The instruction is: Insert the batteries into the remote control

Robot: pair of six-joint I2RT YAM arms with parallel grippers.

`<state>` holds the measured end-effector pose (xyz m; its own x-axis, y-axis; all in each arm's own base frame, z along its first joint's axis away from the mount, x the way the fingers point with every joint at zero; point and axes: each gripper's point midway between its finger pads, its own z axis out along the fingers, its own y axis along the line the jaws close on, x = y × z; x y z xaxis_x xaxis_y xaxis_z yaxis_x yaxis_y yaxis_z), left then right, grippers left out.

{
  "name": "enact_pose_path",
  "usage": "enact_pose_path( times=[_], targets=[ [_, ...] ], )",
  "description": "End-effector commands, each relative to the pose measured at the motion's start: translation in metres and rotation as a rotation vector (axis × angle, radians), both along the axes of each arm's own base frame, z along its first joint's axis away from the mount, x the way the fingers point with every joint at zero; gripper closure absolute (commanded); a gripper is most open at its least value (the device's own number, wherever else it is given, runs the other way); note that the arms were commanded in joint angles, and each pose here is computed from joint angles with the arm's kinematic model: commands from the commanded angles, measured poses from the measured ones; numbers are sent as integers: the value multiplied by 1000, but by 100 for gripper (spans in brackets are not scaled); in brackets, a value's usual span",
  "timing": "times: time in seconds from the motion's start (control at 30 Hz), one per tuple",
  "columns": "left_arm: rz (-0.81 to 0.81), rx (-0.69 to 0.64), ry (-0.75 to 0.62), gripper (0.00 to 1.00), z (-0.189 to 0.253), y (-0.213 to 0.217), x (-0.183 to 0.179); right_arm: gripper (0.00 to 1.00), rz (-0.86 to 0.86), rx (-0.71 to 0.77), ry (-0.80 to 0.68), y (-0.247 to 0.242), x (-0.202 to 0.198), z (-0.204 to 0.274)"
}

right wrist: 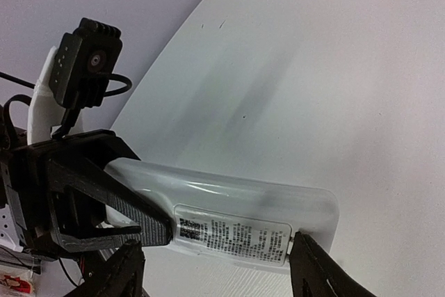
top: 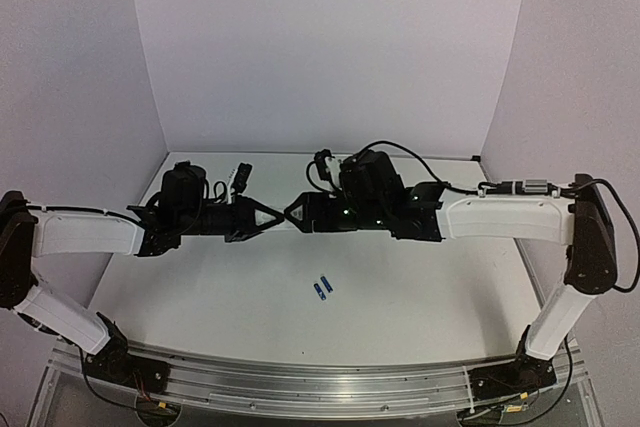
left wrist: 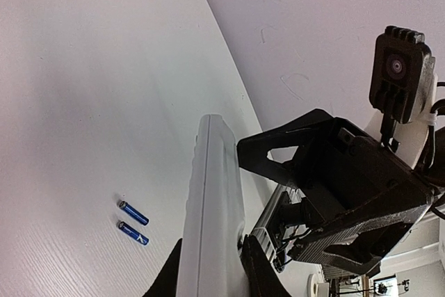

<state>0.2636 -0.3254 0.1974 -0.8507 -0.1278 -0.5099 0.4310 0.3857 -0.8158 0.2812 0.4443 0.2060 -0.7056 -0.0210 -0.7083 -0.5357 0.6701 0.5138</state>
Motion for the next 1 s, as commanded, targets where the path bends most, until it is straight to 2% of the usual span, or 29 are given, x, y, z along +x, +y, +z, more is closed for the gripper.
enact_pose_path(
  times=[0.0, 0.4, 0.73, 0.97],
  targets=[
    [-57, -65, -63, 100, 36, -17, -7, 32, 219, 260, -106, 29, -45, 90],
    [-31, -84, -63, 100, 37, -16, -4, 33, 211, 255, -117, 20, -48, 92],
    [-34, -153, -94, 100, 49, -9, -10, 33, 147, 157, -39, 21, -37, 60],
    [-16, -168, -102, 100, 51, 0, -13, 33, 100, 140, -16, 19, -31, 52]
  ],
)
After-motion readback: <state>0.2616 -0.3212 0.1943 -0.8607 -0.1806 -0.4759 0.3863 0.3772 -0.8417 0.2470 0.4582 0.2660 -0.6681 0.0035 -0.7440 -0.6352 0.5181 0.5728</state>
